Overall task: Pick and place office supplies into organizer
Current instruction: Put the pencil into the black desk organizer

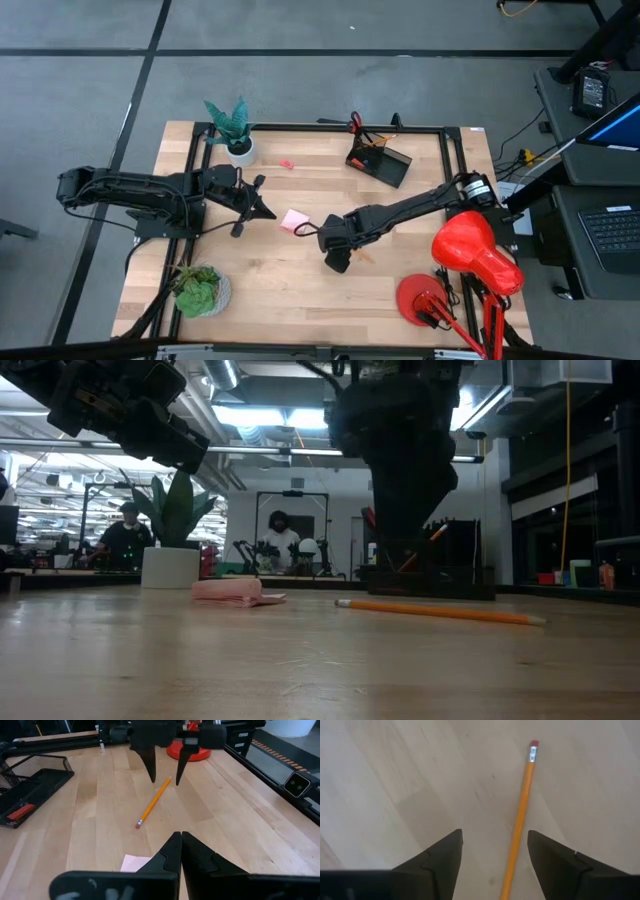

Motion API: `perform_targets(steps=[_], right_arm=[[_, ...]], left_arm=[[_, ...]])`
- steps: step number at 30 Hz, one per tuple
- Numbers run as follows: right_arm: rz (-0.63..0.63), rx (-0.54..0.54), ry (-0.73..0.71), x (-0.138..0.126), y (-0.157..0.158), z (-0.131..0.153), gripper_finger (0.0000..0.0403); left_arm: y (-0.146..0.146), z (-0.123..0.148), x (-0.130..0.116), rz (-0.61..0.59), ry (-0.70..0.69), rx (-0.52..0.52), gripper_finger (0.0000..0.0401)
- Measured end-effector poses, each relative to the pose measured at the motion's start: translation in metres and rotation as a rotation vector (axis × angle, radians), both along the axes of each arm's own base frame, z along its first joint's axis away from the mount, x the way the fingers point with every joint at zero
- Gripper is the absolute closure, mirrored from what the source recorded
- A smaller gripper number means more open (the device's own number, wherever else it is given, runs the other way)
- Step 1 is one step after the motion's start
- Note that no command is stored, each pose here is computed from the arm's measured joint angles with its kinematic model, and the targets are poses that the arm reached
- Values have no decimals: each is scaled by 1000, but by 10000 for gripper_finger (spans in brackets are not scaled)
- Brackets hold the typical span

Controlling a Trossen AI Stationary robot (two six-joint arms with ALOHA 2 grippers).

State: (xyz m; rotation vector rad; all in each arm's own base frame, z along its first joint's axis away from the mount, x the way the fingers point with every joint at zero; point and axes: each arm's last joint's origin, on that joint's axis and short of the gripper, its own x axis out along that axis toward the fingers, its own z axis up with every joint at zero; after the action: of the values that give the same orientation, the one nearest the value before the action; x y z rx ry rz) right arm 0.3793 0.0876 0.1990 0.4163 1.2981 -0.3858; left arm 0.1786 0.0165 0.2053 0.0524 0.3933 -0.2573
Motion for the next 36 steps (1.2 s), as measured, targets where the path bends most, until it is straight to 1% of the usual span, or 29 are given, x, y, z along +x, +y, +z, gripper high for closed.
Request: perform_targets(steps=[4, 8, 17, 21, 31, 36], right_arm=[[0, -4, 17, 4, 1, -11, 178], [-7, -9, 42, 4, 0, -16, 178], [-102, -1, 60, 6, -19, -17, 178], [-115, 40, 71, 8, -25, -18, 178], [-92, 16, 172, 15, -25, -59, 178], [-82, 8, 203, 17, -22, -74, 178]], left_arm=[[0, -2, 0, 0, 4, -1, 395], [0, -10, -3, 0, 33, -5, 395], [0, -12, -3, 19, 27, 6, 395], [0, -12, -3, 19, 19, 8, 395], [0, -12, -3, 20, 19, 8, 395], [0, -12, -3, 20, 19, 9, 395]])
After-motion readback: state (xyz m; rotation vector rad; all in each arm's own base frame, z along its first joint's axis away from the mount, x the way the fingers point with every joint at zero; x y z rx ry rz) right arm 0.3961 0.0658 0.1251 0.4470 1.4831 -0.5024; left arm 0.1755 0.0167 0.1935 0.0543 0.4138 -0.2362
